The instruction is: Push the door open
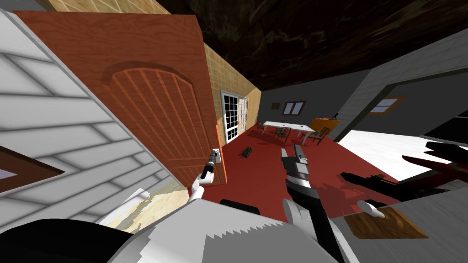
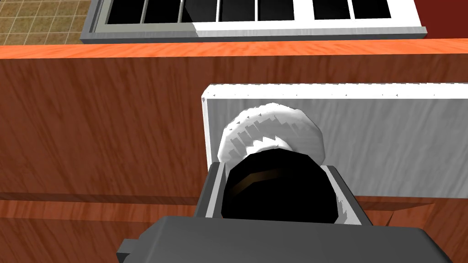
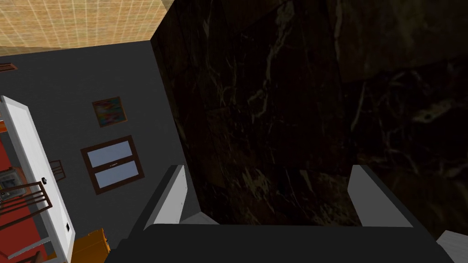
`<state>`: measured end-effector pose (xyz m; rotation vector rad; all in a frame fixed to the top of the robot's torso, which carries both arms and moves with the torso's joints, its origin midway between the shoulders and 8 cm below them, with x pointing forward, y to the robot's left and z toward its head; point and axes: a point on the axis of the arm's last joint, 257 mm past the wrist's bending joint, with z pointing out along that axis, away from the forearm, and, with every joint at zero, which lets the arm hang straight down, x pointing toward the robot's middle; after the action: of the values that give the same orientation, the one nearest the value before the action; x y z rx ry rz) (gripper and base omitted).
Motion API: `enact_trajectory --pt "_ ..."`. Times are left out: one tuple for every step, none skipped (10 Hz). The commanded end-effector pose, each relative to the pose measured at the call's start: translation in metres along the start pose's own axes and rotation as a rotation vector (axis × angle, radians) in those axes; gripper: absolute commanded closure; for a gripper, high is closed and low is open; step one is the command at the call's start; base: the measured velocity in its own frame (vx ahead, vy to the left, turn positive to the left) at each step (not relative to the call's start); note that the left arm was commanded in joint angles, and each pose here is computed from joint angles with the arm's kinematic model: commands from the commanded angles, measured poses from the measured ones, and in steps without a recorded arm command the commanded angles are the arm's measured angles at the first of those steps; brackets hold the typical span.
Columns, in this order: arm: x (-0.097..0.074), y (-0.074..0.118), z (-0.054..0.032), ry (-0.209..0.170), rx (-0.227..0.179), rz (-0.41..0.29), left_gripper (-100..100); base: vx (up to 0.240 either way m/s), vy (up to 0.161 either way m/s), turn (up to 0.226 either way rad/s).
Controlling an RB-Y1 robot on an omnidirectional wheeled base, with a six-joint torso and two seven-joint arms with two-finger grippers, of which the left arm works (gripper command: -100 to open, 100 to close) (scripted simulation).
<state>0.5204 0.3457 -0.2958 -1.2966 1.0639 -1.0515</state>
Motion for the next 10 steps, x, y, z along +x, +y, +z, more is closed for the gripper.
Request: enact_trajectory --pt "-0.006 0.0 0.0002 -0.015 0.004 -0.004 100 0.166 -0.082 0.062" --pt "-0.005 0.001 -0.0002 -0.011 -0.001 -0.001 100 0.079 -0.028 0.034" --pt "-0.015 0.0 -0.0004 -0.029 0.003 0.003 100 0.142 -0.059 0.041" --pt "-0.021 -0.001 -0.0009 -0.039 0.003 0.005 100 0.219 -0.077 0.067" --pt "-0.028 -0.001 -0.0015 -0.051 0.004 0.006 100 0.198 -0.052 0.055" --pt "-0.035 -0.001 -0.0024 -0.065 0.005 0.007 100 0.215 -0.043 0.052" --pt "-0.043 -0.002 -0.0034 -0.079 0.005 0.008 100 0.22 -0.054 0.058" --pt "-0.05 -0.002 -0.0047 -0.094 0.005 0.007 100 0.213 -0.055 0.063" --pt "-0.057 -0.002 -0.0062 -0.109 0.006 0.006 100 0.2 -0.062 0.072" --pt "-0.063 -0.001 -0.0077 -0.123 0.005 0.004 100 0.185 -0.067 0.062"
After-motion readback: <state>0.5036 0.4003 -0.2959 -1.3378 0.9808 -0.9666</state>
